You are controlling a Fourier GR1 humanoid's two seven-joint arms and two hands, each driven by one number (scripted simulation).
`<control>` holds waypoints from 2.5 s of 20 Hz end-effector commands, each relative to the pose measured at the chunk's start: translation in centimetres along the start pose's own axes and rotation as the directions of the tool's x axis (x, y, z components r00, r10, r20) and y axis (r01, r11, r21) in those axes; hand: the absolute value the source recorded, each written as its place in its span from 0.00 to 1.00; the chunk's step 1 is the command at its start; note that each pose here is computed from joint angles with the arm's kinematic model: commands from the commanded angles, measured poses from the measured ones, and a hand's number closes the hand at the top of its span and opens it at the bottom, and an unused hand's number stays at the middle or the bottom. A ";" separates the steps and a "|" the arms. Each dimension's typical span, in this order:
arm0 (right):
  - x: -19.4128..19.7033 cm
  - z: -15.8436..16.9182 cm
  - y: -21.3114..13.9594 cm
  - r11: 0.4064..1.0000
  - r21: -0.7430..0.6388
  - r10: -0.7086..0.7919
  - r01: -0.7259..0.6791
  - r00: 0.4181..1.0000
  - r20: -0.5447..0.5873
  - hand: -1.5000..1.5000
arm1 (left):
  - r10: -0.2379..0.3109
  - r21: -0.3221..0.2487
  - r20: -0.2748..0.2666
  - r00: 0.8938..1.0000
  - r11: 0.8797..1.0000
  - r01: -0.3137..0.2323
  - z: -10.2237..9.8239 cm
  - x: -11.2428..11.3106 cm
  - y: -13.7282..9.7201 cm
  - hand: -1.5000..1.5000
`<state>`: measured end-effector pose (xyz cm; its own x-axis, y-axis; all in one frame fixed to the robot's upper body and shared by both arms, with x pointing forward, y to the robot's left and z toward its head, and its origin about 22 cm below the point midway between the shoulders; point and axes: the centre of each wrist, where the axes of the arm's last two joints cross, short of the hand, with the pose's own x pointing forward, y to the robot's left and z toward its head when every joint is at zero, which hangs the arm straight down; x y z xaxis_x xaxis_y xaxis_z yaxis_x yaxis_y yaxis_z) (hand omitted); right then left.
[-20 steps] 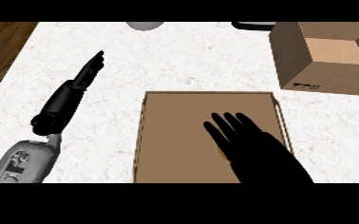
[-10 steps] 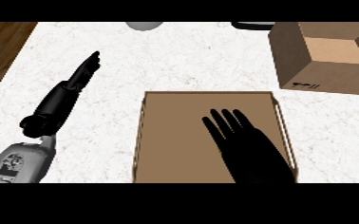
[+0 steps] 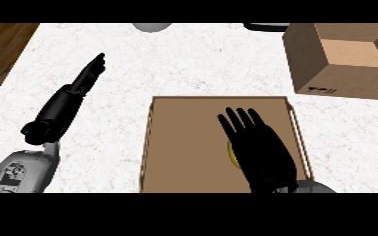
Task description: Pick the lemon from the tray and place it in the cardboard box
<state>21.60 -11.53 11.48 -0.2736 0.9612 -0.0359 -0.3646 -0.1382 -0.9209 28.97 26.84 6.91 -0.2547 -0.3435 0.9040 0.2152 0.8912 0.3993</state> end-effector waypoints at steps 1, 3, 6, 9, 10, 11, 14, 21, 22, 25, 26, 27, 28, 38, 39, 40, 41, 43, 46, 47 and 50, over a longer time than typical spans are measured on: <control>-0.4 -0.4 0.7 1.000 0.014 -0.014 0.014 1.000 -0.004 0.00 | -0.004 -0.013 0.000 1.000 1.000 0.004 1.3 1.0 1.6 0.50; -0.8 -0.8 0.4 0.999 0.034 -0.014 0.014 1.000 -0.010 0.00 | 0.013 -0.006 -0.009 1.000 1.000 -0.013 -0.1 -0.4 -0.6 0.50; -1.6 -1.0 2.2 0.999 0.036 -0.001 0.001 1.000 -0.002 0.00 | -0.016 0.000 -0.006 1.000 1.000 0.016 -0.1 0.8 -0.6 0.50; 0.7 -2.8 4.8 0.999 0.035 0.008 -0.008 1.000 -0.021 0.00 | -0.018 -0.002 0.002 1.000 1.000 0.018 1.1 0.8 0.0 0.50; -1.6 -3.6 3.5 0.999 0.033 0.022 -0.020 0.999 -0.045 0.00 | 0.014 -0.006 -0.010 1.000 1.000 -0.014 0.0 0.7 -0.8 0.50; -2.0 -4.0 1.2 0.999 0.031 0.019 -0.017 0.999 -0.045 0.00 | 0.001 0.001 -0.005 1.000 1.000 -0.001 0.9 -0.5 -0.9 0.50; -2.6 -2.4 4.2 0.998 0.053 0.038 -0.034 0.996 -0.079 0.00 | 0.006 0.000 0.000 1.000 1.000 -0.006 1.5 -1.1 -0.4 0.50; -3.1 -5.3 6.0 0.997 0.072 -0.004 0.007 0.999 -0.042 0.00 | -0.011 -0.015 0.006 1.000 1.000 0.011 -0.2 0.4 -0.3 0.50; -1.4 -4.5 6.5 0.997 0.078 -0.006 0.008 1.000 -0.024 0.00 | -0.002 -0.016 0.004 1.000 1.000 0.002 -0.4 -0.6 -0.4 0.50; -3.0 -4.8 6.1 0.999 0.027 0.043 -0.045 0.996 0.079 1.00 | -0.015 0.003 0.009 1.000 1.000 0.015 -1.1 0.5 -0.1 0.50; -2.3 -4.2 6.8 0.998 -0.004 0.058 -0.058 0.995 0.086 1.00 | -0.011 -0.006 -0.004 1.000 1.000 0.011 1.1 -0.5 -0.5 0.50; -2.8 -5.7 5.9 0.997 -0.038 0.064 -0.060 0.992 0.107 1.00 | 0.008 -0.010 -0.005 1.000 1.000 -0.008 1.5 -0.1 -0.8 0.50; -1.8 -5.1 6.8 0.996 -0.061 0.078 -0.071 0.991 0.106 1.00 | 0.017 -0.006 0.003 1.000 1.000 -0.017 0.8 -2.1 1.2 0.50; -5.3 -3.2 7.3 0.989 -0.138 0.114 -0.053 0.868 0.484 1.00 | 0.007 -0.010 -0.001 1.000 1.000 -0.007 -0.1 -0.2 0.1 0.50; -5.9 -2.7 6.9 0.989 -0.145 0.104 -0.025 0.816 0.569 1.00 | 0.013 0.002 -0.001 1.000 1.000 -0.013 0.5 -0.5 -0.1 0.50; -6.3 -2.0 7.2 0.993 -0.116 0.096 -0.027 0.751 0.654 1.00 | -0.002 0.021 0.005 1.000 1.000 0.002 -0.2 -0.3 0.0 0.50; -6.3 -1.9 7.2 0.995 -0.098 0.080 -0.013 0.683 0.726 1.00 | 0.005 -0.002 -0.001 1.000 1.000 -0.005 -0.1 -0.5 -0.5 0.50; -8.5 -0.8 6.8 0.986 -0.161 0.106 0.037 0.605 0.789 1.00 | 0.006 0.013 0.006 1.000 1.000 -0.006 0.1 -0.1 0.6 0.50; -13.6 0.3 3.6 0.962 -0.258 0.167 0.092 0.549 0.819 1.00 | 0.006 0.008 -0.009 1.000 1.000 -0.005 -0.3 0.1 0.5 0.50; -14.3 0.9 4.0 0.951 -0.294 0.202 0.099 0.522 0.828 1.00 | -0.004 0.034 -0.015 1.000 0.999 0.005 -0.1 -0.2 0.4 0.50; -18.7 2.1 1.1 0.917 -0.379 0.270 0.125 0.504 0.820 1.00 | 0.003 0.030 -0.021 1.000 1.000 -0.002 -0.5 -0.4 0.7 0.50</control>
<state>24.04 -25.98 9.08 -0.9318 0.3411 0.1242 -0.1208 0.0310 -0.9922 29.07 27.36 6.79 -0.2399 -0.3434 0.9080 0.1998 0.8979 0.3924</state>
